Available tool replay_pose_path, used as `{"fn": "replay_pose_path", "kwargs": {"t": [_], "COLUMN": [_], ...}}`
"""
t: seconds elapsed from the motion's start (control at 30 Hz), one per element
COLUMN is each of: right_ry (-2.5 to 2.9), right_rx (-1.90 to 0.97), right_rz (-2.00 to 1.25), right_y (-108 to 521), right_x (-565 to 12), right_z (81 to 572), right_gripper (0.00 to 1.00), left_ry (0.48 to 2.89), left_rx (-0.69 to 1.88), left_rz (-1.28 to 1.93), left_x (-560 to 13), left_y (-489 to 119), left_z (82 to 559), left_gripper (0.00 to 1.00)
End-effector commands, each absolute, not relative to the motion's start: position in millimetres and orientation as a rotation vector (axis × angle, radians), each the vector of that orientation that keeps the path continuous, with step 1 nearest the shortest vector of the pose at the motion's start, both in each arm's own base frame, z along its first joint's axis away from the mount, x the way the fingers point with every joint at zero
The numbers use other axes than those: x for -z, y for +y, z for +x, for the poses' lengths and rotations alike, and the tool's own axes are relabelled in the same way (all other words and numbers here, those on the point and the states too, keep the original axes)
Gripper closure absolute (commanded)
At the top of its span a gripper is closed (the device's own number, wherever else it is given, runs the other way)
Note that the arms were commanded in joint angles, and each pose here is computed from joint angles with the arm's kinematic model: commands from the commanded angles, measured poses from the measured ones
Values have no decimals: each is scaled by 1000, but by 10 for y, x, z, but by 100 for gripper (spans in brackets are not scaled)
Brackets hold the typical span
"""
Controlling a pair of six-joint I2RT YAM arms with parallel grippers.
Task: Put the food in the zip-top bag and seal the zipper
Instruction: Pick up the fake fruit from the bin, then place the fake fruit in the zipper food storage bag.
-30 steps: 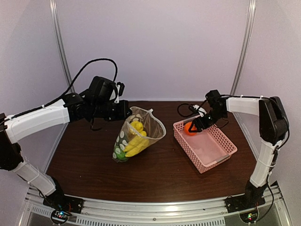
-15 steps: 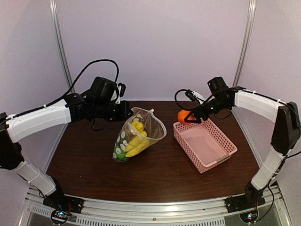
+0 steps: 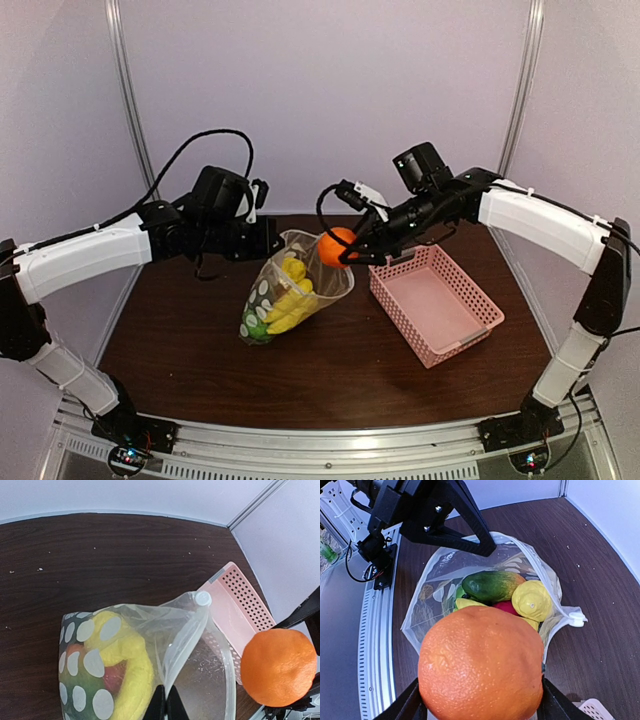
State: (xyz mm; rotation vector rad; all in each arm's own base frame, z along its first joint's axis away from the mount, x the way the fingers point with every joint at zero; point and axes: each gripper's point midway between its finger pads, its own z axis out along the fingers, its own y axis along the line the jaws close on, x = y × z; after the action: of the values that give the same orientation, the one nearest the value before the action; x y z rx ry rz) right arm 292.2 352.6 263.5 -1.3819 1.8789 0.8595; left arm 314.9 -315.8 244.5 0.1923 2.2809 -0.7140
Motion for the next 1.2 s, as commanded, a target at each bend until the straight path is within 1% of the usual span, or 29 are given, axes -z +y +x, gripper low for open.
{"fn": "replay_pose_path", "kwargs": {"t": [0.0, 0.13, 0.2, 0.37, 0.77, 0.97, 1.17], "right_ry": [1902, 1873, 1861, 1855, 1878, 1872, 1867], "right_rx": [-834, -827, -803, -751, -527, -487, -484], "right_rz": [-1406, -1444, -1454, -1476, -1564, -1586, -1582], "right_y": [3711, 3859, 3893, 3910, 4060, 4133, 4235], "right_x": [-2535, -2584, -2598, -2575, -2230, -2107, -2019], "right_z": [2988, 2900, 2877, 2843, 2831, 2851, 2925], "right_gripper": [36, 35, 35, 35, 35, 34, 31], "left_ry": [2222, 2178, 2157, 2149, 2187, 2198, 2204], "left_rx": [808, 957, 991, 977, 944, 942, 930], "left_rz": [213, 295, 313, 333, 334, 330, 325], "left_x": [-2633, -2799, -2860, -2855, -2711, -2687, -2668], "left_y": [-3207, -3373, -3403, -3396, -3419, -3417, -3403], "left_z": [3120, 2986, 2949, 2948, 2997, 2992, 3000], "left_gripper": [100, 100, 100, 100, 100, 100, 100]}}
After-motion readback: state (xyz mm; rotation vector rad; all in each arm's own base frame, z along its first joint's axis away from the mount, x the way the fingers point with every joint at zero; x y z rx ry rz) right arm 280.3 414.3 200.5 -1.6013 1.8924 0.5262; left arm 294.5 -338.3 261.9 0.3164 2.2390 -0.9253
